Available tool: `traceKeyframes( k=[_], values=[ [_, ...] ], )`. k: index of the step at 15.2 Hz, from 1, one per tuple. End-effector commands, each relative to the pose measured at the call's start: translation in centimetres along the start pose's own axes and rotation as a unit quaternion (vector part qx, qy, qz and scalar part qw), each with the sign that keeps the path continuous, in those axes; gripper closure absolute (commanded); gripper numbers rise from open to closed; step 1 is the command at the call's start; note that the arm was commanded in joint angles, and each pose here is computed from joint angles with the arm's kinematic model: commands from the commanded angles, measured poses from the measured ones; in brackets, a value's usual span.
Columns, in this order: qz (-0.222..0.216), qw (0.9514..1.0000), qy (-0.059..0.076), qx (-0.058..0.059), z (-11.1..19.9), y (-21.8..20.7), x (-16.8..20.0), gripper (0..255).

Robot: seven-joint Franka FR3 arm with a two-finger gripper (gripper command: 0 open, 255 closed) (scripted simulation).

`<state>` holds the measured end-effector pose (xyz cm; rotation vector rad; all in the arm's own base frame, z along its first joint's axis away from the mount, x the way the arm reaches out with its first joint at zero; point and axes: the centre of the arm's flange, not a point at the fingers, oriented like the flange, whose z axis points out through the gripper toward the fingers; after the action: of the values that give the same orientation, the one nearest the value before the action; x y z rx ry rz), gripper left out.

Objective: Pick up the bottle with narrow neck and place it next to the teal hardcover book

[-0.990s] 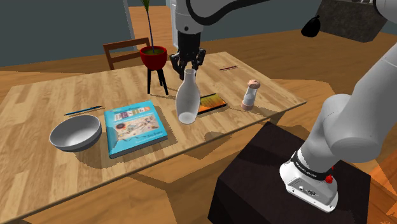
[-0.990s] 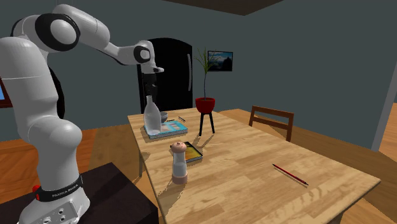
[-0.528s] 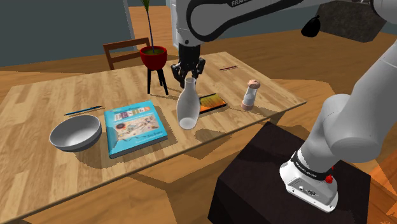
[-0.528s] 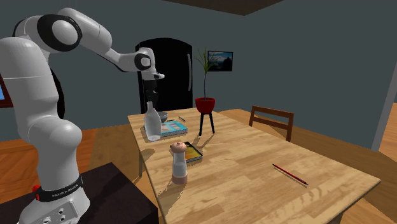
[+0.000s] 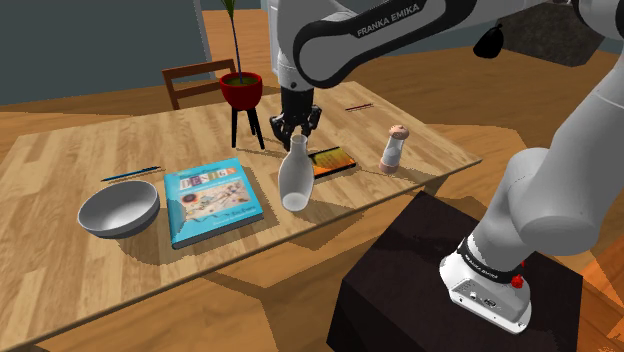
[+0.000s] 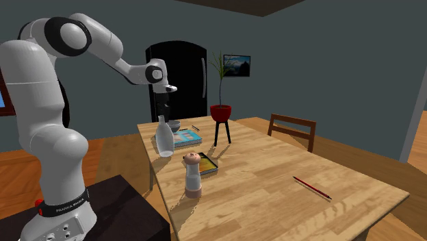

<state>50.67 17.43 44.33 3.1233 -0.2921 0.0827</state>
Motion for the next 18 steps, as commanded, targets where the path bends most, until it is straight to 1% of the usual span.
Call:
traceKeyframes(
  k=[1, 6, 7, 12, 16, 18],
  values=[
    [0.000, 1.0000, 0.001, 0.000, 0.1, 0.0, 0.0, 255],
    [0.000, 1.0000, 0.001, 0.000, 0.1, 0.0, 0.0, 255],
    [0.000, 1.0000, 0.001, 0.000, 0.1, 0.0, 0.0, 0],
    [0.000, 1.0000, 0.001, 0.000, 0.1, 0.0, 0.0, 0],
    [0.000, 1.0000, 0.001, 0.000, -4.9, 0.0, 0.0, 0],
    [0.000, 1.0000, 0.001, 0.000, -4.9, 0.0, 0.0, 0]
  ],
)
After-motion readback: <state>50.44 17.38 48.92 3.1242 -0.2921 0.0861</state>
